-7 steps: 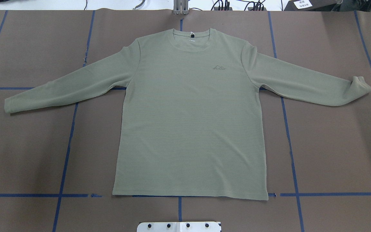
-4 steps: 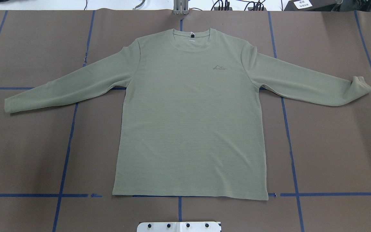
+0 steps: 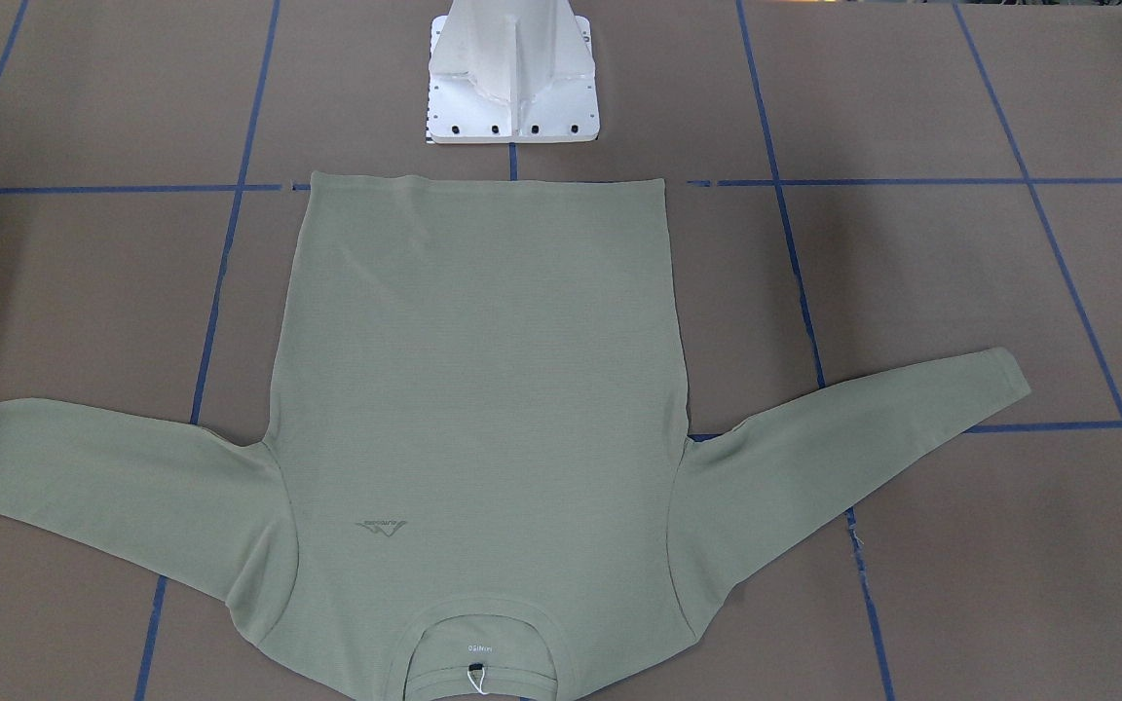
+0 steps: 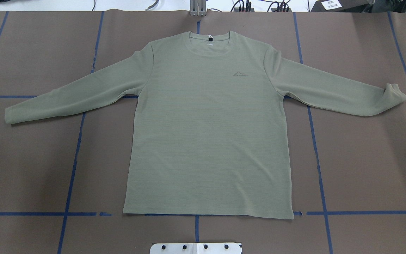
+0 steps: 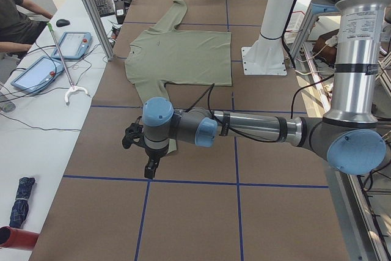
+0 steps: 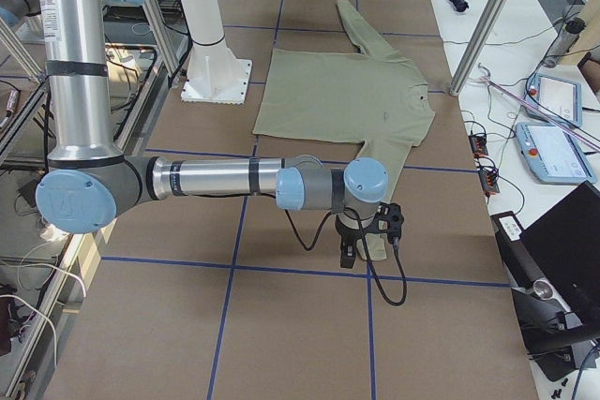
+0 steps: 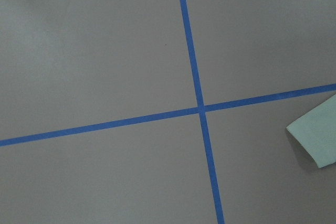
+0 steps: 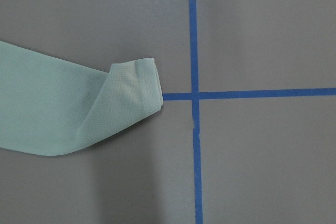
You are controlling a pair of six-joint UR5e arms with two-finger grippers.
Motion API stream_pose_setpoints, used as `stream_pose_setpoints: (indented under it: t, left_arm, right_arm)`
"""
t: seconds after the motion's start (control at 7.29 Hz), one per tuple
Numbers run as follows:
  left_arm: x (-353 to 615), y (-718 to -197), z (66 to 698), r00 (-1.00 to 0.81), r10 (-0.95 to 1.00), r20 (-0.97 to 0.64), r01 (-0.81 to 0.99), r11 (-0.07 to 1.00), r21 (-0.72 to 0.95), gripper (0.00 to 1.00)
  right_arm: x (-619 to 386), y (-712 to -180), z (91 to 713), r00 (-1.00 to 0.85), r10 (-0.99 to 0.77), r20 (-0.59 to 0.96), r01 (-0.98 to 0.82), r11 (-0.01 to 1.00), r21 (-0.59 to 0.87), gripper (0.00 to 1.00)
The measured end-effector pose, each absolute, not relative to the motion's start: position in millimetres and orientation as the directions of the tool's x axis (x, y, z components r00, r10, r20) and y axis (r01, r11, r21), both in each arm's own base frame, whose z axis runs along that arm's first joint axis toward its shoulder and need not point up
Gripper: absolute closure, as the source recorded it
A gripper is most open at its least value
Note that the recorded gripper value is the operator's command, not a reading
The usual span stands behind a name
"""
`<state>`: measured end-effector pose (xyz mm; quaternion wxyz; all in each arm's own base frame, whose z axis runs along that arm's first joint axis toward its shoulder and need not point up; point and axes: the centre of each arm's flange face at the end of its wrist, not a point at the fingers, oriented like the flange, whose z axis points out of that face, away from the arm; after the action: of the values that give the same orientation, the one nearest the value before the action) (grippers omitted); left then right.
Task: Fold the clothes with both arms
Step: 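Move the right gripper toward the cuff of the sleeve nearest it, then grasp the sleeve cuff with the right gripper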
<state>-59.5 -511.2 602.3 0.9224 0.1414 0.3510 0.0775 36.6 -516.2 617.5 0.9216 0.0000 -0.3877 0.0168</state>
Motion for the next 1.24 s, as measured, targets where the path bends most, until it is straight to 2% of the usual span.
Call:
stream_pose_setpoints:
  t: [0.27, 0.69, 1.24]
  left_arm:
    - [-40.1, -516.3, 599.0, 0.709, 0.297, -0.639, -0.046, 0.925, 0.378, 0.0]
    - [-5.4, -521.6, 602.0, 0.681, 0.386, -0.622, -0.092, 0.888, 0.451, 0.0]
    - [-1.5, -523.6, 598.4, 0.675, 0.408, -0.614, -0.096, 0.874, 0.476, 0.0]
  right_arm:
    - [5.4, -515.6, 628.0, 0.689, -0.074, 0.721, 0.023, 0.996, 0.081, 0.0]
    - [-35.4, -521.3, 695.5, 0.685, -0.202, 0.7, 0.042, 0.97, 0.238, 0.0]
    - [-97.6, -563.1, 703.0, 0.679, -0.257, 0.688, 0.104, 0.961, 0.257, 0.0]
